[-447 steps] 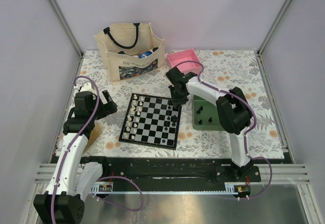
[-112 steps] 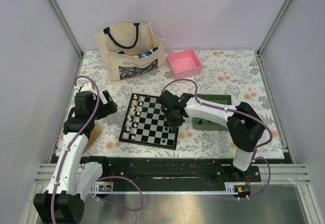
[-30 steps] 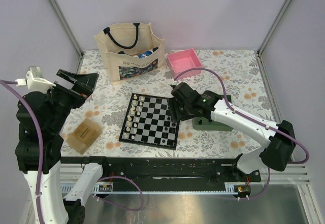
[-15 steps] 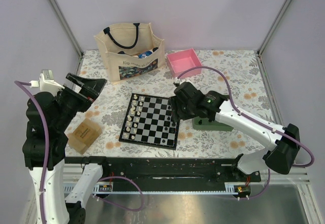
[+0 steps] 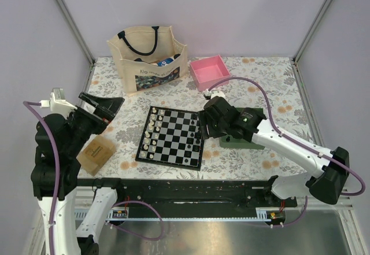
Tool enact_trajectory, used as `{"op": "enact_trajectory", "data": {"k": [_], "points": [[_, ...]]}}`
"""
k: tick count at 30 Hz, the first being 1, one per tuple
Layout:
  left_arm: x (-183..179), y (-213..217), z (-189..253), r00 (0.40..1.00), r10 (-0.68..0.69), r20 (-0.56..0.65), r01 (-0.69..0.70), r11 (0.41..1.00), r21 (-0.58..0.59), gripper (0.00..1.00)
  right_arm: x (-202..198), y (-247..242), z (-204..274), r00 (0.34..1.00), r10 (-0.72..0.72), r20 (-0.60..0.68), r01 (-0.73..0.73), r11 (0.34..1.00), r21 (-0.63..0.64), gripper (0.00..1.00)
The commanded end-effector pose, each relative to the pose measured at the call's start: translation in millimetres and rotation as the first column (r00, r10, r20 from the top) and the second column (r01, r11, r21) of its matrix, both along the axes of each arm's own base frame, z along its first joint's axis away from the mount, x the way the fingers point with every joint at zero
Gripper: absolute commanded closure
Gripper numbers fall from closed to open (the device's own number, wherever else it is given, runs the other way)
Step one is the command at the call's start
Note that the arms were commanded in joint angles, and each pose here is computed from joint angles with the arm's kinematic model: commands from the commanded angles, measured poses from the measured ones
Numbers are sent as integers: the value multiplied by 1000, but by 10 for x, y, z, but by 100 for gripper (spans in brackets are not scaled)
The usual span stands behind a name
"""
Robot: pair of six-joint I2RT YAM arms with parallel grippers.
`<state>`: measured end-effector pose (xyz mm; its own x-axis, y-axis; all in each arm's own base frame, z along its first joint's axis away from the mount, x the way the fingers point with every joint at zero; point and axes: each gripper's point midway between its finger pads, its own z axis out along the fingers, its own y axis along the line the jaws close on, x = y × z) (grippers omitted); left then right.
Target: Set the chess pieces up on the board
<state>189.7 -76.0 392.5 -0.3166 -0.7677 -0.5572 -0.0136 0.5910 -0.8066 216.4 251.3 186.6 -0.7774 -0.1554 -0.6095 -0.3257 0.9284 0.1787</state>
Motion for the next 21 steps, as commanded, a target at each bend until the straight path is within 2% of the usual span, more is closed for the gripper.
{"op": "enact_trajectory", "data": {"k": [1, 4, 7, 10, 12, 16, 18, 21], "points": [[-24, -42, 103, 998, -21, 56, 22, 1000, -14, 1, 104, -62, 166, 995, -26, 98, 24, 1000, 15, 28], [-17, 18, -47, 1000, 0, 31, -1, 1000, 31, 1, 148, -101, 191, 992, -34, 120, 34, 999, 5, 27], [38, 123, -364, 1000, 12, 6, -12, 986, 165, 1, 212, -213, 203, 987, -67, 147, 69, 998, -10, 23], [111, 237, -757, 999, 12, -42, 2, 949, 316, 1, 266, -407, 162, 978, -122, 169, 127, 992, -19, 19], [169, 311, -1057, 996, 28, -88, 8, 926, 377, 1, 286, -558, 145, 971, -164, 172, 166, 986, 1, 18], [255, 320, -1474, 990, 10, -140, 50, 908, 416, 1, 291, -848, 55, 955, -243, 168, 241, 970, 30, 16], [260, 305, -1575, 989, -17, -147, 81, 894, 440, 1, 269, -977, 56, 947, -270, 176, 267, 963, 41, 14], [276, 386, -1707, 988, 18, -155, 58, 880, 472, 1, 250, -1159, 4, 936, -304, 179, 304, 952, 29, 12]]}}
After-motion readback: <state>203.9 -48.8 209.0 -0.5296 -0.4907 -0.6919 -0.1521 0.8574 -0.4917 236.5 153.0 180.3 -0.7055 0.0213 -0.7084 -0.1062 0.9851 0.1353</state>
